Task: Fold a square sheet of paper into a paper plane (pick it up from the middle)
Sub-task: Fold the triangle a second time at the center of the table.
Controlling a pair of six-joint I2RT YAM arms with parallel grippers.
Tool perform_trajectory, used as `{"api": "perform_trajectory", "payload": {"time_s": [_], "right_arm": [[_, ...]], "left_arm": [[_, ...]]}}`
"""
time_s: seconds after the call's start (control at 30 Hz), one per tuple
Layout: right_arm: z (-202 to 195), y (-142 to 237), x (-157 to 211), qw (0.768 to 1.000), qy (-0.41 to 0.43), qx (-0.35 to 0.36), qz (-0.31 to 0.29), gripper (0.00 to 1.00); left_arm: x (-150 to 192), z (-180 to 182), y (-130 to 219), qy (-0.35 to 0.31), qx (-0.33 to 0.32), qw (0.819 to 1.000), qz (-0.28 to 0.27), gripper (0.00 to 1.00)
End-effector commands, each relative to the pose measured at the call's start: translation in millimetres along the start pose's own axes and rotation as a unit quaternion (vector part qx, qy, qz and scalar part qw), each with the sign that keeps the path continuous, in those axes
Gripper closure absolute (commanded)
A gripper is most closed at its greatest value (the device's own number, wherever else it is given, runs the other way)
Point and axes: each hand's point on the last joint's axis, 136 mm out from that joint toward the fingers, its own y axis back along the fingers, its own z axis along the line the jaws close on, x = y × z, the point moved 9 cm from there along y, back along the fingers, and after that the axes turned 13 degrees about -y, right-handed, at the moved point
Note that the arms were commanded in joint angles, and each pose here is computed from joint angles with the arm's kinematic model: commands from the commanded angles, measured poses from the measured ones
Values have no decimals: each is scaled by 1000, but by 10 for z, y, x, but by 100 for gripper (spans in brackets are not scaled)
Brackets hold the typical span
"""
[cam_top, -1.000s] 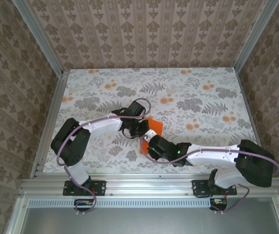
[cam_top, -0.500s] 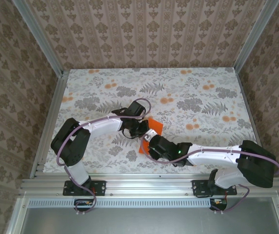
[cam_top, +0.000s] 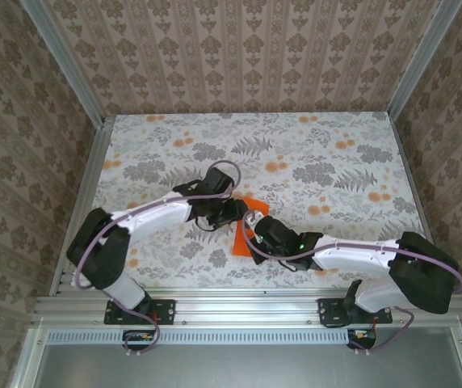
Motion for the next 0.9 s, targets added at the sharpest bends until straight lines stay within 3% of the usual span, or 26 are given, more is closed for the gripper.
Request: {"api": "perform_trajectory", "payload": {"time_s": [0.0,0.07,0.2,0.33,0.57,0.87], "right_arm": [[5,-31,-3,998,-45,-53,9,100],[-22,-45,-9,996,-64,-66,9,100],[-102,-70,-33,992,-98,-81,9,100],[-180,-107,-58,987,-132,-94,14,100],[-248,-160,-34,982,-159,-97,20,100],[-290,-155,50,981,-164,-99,30,100]], "left_arm": [[109,109,208,23,-30,998,-43,39],[183,154,276,28,-30,998,-55,46],[323,150,290,13,-31,999,-41,74],[447,56,139,-13,-38,999,-6,88],[579,9,-166,-2,-49,998,24,96],[610,52,-416,17,-48,998,39,99]]}}
